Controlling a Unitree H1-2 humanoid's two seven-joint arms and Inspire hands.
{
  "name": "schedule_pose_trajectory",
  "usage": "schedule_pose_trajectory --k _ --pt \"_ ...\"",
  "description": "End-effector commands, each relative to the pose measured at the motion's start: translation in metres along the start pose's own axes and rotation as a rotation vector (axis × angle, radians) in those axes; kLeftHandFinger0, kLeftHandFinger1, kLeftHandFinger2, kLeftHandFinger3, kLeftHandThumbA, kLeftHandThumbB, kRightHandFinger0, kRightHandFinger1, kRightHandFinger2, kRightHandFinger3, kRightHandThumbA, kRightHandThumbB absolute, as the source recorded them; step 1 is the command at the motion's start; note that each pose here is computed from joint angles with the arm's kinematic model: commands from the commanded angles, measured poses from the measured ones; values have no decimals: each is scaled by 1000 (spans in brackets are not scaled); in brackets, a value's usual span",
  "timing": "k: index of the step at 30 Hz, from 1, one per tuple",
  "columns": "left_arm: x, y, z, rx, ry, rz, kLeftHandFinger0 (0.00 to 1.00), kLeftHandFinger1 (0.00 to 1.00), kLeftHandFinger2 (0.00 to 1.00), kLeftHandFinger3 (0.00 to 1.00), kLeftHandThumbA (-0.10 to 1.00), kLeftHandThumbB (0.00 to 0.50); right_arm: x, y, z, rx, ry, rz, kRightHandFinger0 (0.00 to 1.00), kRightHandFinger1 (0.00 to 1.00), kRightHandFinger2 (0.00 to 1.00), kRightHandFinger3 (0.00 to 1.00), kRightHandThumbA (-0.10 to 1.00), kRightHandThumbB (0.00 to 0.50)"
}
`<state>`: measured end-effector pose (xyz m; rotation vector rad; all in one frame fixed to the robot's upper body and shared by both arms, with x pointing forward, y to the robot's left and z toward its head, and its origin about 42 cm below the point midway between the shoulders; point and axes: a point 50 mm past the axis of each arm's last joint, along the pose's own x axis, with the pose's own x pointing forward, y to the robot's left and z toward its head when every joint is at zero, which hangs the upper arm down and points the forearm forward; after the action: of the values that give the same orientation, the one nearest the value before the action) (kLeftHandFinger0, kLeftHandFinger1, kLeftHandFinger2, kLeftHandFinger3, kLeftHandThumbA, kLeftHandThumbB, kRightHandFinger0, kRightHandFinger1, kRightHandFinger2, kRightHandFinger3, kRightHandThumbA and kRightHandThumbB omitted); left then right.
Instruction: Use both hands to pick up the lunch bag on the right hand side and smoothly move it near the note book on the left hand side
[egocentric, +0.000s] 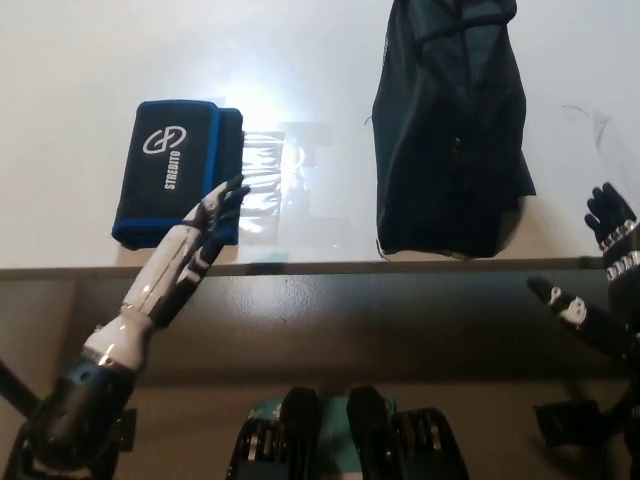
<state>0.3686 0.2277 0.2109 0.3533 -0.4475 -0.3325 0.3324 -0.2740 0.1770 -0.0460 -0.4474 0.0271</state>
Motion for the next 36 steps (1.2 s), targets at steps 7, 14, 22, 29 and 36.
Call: schedule_pose_trajectory --k 7,14,22,29,36 --pt "59 -1 4 -20 1 8 1000 1000 1000 1000 1000 238 58 0 10 211 13 -11 1000 1000 1000 1000 1000 213" --pt "89 -8 7 -164 27 3 1000 1000 1000 1000 1000 291 73 10 15 451 55 -10 1000 1000 1000 1000 1000 237" --pt "125 -20 14 -321 36 6 1000 1000 1000 1000 1000 279 92 12 8 570 81 -16 1000 1000 1000 1000 1000 205" --pt "143 -29 21 -360 55 12 1000 1000 1000 1000 1000 333 105 16 9 651 95 -15 1000 1000 1000 1000 1000 241" --pt "160 -36 22 -376 77 6 1000 1000 1000 1000 1000 340 117 19 10 693 99 -19 1000 1000 1000 1000 1000 244"
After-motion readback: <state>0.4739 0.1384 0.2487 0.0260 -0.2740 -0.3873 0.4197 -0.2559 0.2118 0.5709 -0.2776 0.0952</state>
